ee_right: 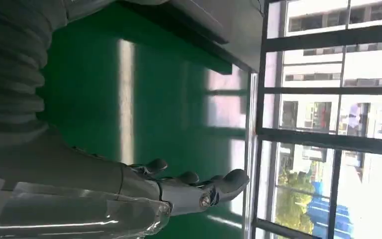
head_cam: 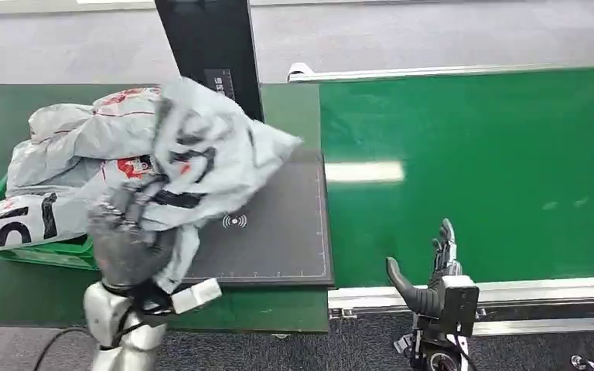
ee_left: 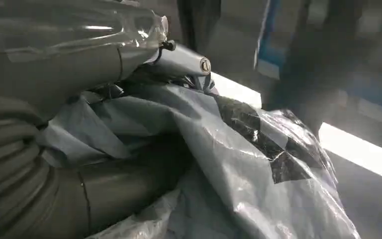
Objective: Moved the parcel from conveyor to table for the left to box.
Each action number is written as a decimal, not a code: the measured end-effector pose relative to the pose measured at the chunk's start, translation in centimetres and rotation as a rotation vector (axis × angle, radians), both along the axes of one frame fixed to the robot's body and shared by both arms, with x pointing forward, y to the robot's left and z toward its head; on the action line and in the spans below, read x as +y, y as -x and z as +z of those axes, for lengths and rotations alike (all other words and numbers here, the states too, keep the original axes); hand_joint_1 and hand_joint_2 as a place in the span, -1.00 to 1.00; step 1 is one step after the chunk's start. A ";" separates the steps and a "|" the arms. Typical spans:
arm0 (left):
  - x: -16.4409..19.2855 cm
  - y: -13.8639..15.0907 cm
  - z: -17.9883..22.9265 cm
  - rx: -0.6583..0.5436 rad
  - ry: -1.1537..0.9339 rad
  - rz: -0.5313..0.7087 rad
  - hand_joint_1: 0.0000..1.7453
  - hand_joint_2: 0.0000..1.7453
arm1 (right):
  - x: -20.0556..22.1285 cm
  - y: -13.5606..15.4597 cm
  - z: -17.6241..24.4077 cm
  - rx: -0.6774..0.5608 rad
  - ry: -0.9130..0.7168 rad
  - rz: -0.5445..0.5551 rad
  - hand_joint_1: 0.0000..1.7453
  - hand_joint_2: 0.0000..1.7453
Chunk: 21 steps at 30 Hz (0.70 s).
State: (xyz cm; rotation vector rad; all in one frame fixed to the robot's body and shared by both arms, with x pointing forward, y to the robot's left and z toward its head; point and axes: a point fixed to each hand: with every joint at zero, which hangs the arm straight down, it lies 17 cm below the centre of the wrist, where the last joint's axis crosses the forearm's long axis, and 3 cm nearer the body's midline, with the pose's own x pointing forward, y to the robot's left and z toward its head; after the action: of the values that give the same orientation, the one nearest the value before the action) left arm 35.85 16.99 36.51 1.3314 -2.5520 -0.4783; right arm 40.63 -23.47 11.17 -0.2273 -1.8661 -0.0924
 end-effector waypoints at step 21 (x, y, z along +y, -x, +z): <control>20.2 -7.9 1.8 0.108 -0.008 0.668 1.00 1.00 | -0.9 1.3 -0.7 0.020 0.024 -0.047 -1.00 1.00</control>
State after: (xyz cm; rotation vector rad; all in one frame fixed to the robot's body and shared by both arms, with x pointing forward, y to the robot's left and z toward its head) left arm 43.79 37.23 38.35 1.9658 -1.8551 -0.4032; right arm 39.29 -24.33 10.44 -0.2878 -1.8431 -0.1004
